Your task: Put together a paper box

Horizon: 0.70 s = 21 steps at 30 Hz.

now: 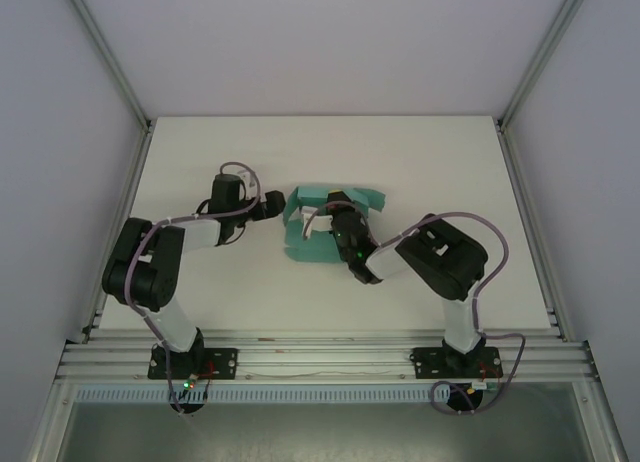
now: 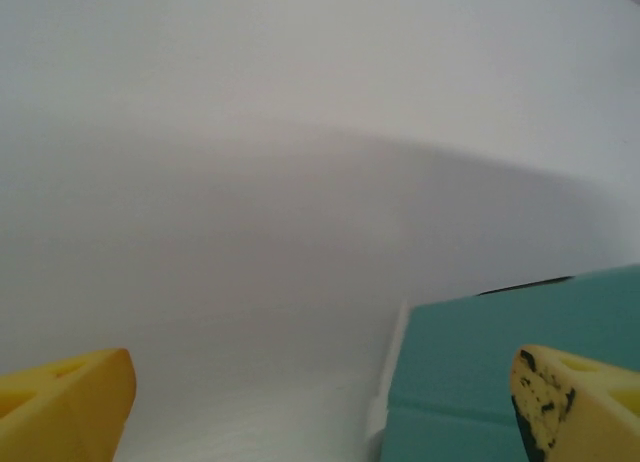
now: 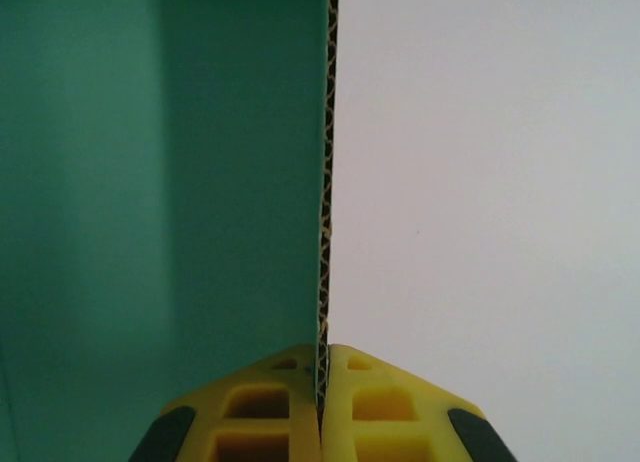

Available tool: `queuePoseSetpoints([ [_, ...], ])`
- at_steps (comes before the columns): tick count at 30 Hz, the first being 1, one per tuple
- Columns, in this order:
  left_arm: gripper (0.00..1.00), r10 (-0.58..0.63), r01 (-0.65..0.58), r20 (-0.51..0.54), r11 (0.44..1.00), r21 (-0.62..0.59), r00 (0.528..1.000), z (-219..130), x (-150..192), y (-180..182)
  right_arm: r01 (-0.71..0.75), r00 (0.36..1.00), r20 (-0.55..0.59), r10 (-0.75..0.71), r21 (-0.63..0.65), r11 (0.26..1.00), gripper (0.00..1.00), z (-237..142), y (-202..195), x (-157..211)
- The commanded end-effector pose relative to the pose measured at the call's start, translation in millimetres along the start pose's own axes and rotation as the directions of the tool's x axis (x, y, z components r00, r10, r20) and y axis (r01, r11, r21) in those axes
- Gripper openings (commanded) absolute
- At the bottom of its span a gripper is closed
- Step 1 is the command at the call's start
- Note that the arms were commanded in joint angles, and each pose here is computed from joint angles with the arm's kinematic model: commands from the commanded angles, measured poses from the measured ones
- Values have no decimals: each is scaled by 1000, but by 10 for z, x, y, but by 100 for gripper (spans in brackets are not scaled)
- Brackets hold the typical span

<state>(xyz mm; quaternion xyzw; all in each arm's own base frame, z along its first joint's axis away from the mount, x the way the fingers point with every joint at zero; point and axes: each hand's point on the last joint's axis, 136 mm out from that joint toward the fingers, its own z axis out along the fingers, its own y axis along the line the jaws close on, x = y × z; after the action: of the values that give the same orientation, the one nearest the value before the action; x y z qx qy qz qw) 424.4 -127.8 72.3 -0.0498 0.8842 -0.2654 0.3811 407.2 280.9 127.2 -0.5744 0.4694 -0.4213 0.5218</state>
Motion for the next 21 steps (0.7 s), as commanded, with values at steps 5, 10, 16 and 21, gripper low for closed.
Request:
queuePoseSetpoints([
  [5, 87, 190, -192, 31, 977, 96, 981, 78, 101, -389, -28, 999, -25, 28, -21, 999, 0, 53, 66, 20],
  [10, 77, 204, -203, -7, 975, 90, 979, 110, 280, -395, -36, 999, -33, 35, -28, 999, 0, 48, 82, 47],
  [16, 79, 113, -112, 31, 993, -24, 993, 37, 150, -178, -47, 998, -48, 45, -43, 998, 0, 43, 67, 105],
  [21, 86, 2, 5, 68, 995, -104, 998, -154, -57, 72, -89, 995, -54, 86, -49, 995, 0, 39, -25, 139],
])
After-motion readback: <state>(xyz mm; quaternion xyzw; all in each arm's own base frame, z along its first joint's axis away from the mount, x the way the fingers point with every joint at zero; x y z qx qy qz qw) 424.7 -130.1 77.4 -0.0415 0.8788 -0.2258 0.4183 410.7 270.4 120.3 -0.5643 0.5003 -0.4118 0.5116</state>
